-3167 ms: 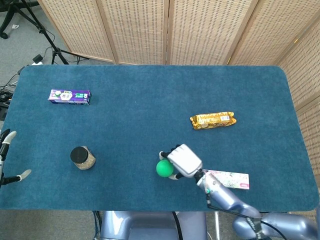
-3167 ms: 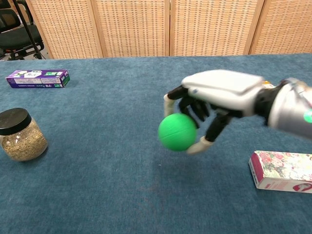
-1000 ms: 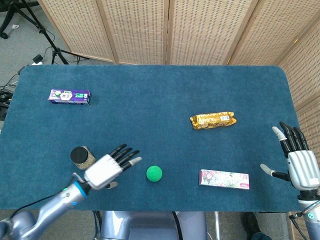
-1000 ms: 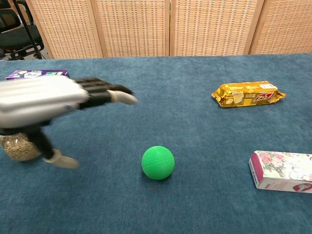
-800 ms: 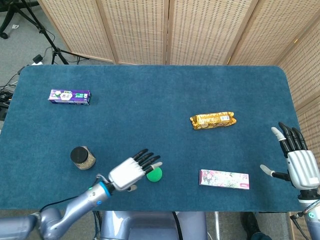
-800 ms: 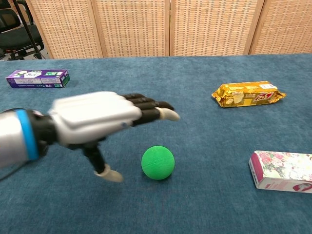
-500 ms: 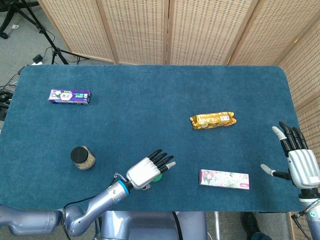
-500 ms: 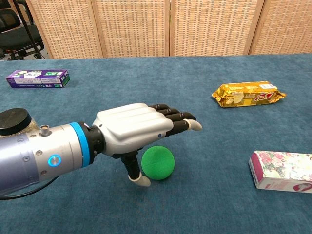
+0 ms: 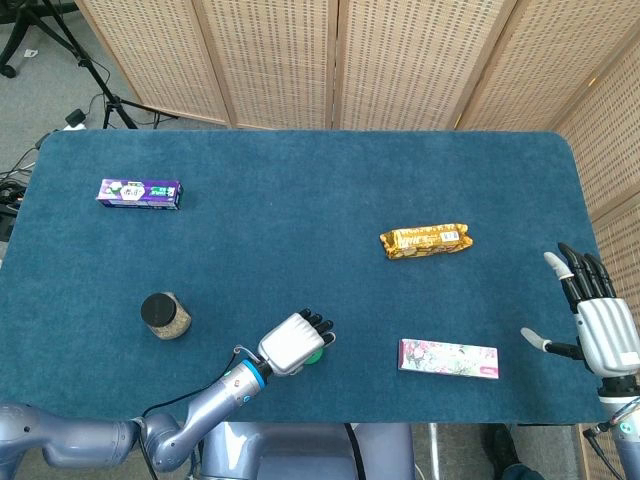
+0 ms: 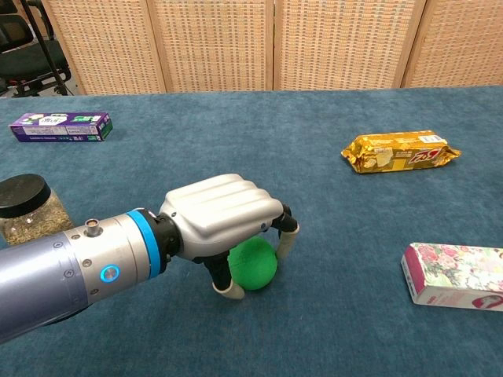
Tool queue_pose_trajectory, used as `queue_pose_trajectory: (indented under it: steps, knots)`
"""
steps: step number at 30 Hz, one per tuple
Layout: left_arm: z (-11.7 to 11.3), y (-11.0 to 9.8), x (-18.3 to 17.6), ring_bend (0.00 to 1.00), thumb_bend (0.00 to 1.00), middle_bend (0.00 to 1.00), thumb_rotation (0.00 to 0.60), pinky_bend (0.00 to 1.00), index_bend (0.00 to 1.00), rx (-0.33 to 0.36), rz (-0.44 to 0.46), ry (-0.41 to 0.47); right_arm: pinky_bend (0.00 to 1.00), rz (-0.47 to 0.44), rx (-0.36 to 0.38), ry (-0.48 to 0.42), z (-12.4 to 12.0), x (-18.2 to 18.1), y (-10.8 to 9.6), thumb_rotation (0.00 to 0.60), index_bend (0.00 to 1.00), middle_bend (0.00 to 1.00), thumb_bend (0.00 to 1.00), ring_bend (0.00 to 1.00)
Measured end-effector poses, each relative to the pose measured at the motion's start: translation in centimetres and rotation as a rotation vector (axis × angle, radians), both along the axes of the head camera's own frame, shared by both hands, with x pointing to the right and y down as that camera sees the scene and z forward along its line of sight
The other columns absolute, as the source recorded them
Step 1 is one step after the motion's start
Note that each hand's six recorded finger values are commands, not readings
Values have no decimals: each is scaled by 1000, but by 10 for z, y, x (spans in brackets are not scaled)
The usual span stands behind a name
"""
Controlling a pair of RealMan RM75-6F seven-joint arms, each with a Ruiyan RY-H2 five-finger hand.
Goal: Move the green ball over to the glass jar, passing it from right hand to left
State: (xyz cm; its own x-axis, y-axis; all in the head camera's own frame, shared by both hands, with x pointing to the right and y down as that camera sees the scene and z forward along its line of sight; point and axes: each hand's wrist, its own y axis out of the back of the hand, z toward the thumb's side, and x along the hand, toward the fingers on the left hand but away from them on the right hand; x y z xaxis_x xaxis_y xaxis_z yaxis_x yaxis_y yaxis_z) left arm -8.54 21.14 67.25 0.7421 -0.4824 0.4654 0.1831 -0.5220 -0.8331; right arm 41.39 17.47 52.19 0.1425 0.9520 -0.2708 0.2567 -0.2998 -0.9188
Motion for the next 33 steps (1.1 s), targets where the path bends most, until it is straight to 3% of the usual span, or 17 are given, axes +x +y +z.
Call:
queue_pose_trajectory:
  steps: [7, 16, 26, 33]
  knots:
    - [-1, -3, -7, 395, 228, 425, 600, 446, 582, 10, -27, 5, 0, -6, -6, 5, 2, -2, 1, 600, 0, 0, 0, 0]
    - [-36, -22, -41, 395, 212, 425, 600, 446, 582, 74, -65, 105, 0, -17, -10, 15, 5, -6, 2, 600, 0, 0, 0, 0]
    - [-79, -19, -127, 393, 194, 425, 600, 446, 582, 261, -6, 303, 0, -33, -11, 36, 8, -13, 6, 600, 0, 0, 0, 0]
    - [-84, -2, -201, 393, 203, 425, 600, 446, 582, 357, 61, 342, 0, -38, -16, 49, 11, -16, 8, 600, 0, 0, 0, 0]
